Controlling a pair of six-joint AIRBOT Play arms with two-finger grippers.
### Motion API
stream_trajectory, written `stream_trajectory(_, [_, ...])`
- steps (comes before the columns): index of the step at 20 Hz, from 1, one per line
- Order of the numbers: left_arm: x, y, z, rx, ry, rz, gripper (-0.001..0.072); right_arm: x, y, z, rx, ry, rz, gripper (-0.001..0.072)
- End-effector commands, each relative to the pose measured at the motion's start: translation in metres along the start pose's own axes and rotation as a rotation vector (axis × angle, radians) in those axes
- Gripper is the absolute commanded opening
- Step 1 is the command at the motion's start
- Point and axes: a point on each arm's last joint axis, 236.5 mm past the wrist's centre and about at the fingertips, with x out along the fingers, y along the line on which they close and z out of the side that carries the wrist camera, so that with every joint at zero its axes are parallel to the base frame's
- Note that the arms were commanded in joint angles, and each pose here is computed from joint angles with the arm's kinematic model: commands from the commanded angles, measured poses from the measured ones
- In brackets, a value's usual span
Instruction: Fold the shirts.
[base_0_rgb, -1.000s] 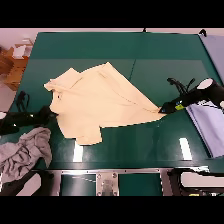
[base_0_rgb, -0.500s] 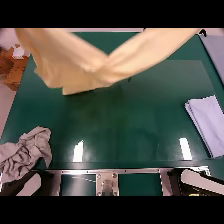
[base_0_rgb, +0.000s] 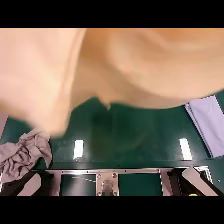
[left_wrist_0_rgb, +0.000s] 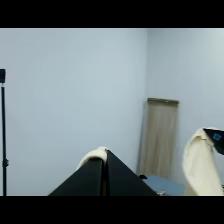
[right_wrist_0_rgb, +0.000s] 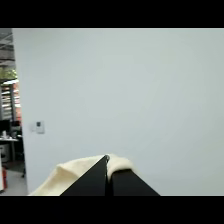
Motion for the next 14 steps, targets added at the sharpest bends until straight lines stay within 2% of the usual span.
stream_trajectory(1, [-0.003, 0.057, -0.027, -0.066, 0.078, 0.185, 0.0023, -0.007, -0.018, 0.002, -0.03, 0.015, -0.148, 0.0019])
stream_trajectory(4, [-0.005, 0.093, -0.06, -0.153, 0.145, 0.232, 0.0023, -0.016, -0.053, -0.03, -0.01, 0.14, -0.275, 0.0019])
stream_trajectory(8, [-0.009, 0.12, -0.083, -0.145, 0.209, 0.286, 0.0023, -0.015, -0.084, -0.083, 0.101, 0.255, -0.298, 0.0019])
stream_trajectory(11, [-0.014, 0.153, -0.134, -0.226, 0.363, 0.303, 0.0023, -0.012, -0.121, -0.164, 0.265, 0.376, -0.323, 0.0019])
stream_trajectory(14, [-0.032, 0.223, -0.23, -0.441, 0.534, 0.358, 0.0023, -0.009, -0.18, -0.266, 0.422, 0.451, -0.437, 0.0019])
